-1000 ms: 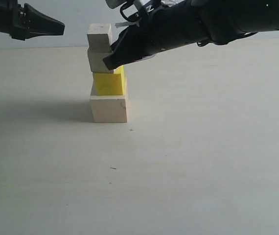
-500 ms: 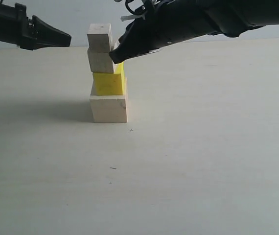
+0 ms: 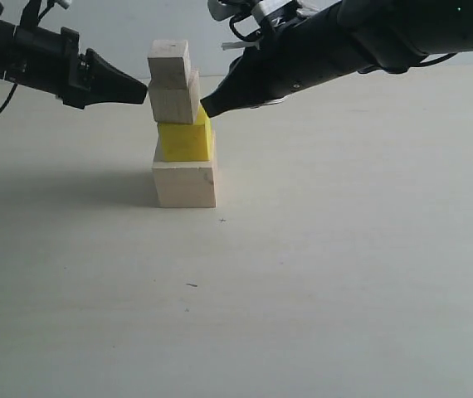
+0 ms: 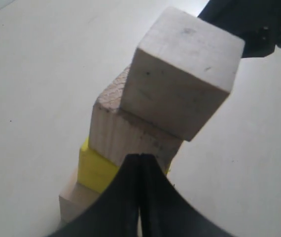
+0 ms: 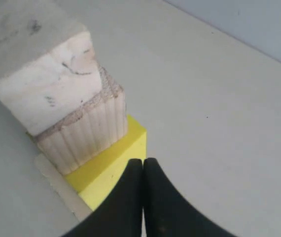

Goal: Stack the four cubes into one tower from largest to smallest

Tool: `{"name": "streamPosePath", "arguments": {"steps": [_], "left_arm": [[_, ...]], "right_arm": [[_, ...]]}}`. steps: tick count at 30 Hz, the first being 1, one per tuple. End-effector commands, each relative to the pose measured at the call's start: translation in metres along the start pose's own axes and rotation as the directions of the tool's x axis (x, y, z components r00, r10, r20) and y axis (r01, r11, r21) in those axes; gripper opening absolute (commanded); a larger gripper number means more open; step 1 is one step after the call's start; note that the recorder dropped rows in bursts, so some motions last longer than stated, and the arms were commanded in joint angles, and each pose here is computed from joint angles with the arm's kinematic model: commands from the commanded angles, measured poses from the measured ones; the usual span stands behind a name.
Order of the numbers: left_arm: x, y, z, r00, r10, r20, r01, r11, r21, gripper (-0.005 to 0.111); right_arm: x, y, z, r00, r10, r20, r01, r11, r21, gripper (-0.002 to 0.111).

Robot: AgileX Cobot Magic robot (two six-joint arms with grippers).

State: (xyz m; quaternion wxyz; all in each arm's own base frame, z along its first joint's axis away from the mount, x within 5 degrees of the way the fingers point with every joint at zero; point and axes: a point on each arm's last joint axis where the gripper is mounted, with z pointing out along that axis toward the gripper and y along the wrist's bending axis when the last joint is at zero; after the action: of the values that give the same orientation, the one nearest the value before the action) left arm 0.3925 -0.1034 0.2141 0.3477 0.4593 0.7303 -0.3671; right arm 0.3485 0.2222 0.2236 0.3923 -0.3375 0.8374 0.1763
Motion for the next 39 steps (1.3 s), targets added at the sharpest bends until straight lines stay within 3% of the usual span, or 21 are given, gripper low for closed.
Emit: {"name": "streamPosePath", "arguments": {"steps": [1, 12, 19, 29, 39], "left_arm": [[-0.001, -0.003, 0.002, 1.000, -0.015, 0.011, 0.015, 0.999, 0.029, 0.000], [-0.003, -0.010, 0.009, 1.000, 0.000, 0.007, -0.001, 0.997, 0.072, 0.000], [0.002, -0.003, 0.004, 0.999, -0.011, -0.031, 0.011, 1.000, 0.015, 0.000], [0.002, -0.003, 0.004, 0.999, -0.011, -0.031, 0.011, 1.000, 0.013, 0.000], [0.002, -0.001, 0.004, 0.999, -0.011, -0.033, 0.011, 1.000, -0.005, 0.000]], "right_arm": [[-0.003, -0.002, -0.001, 1.000, 0.001, 0.012, -0.001, 1.000, 0.011, 0.000], [-0.003, -0.003, -0.001, 1.000, -0.011, 0.016, 0.010, 1.000, 0.023, 0.000], [-0.001, -0.001, -0.001, 1.000, -0.009, -0.004, 0.009, 1.000, -0.008, 0.000], [0.010, 0.002, 0.010, 0.998, -0.018, -0.065, 0.014, 0.998, -0.058, 0.000], [0.007, 0.008, 0.010, 0.999, -0.042, -0.024, 0.039, 0.993, -0.113, 0.000]]}}
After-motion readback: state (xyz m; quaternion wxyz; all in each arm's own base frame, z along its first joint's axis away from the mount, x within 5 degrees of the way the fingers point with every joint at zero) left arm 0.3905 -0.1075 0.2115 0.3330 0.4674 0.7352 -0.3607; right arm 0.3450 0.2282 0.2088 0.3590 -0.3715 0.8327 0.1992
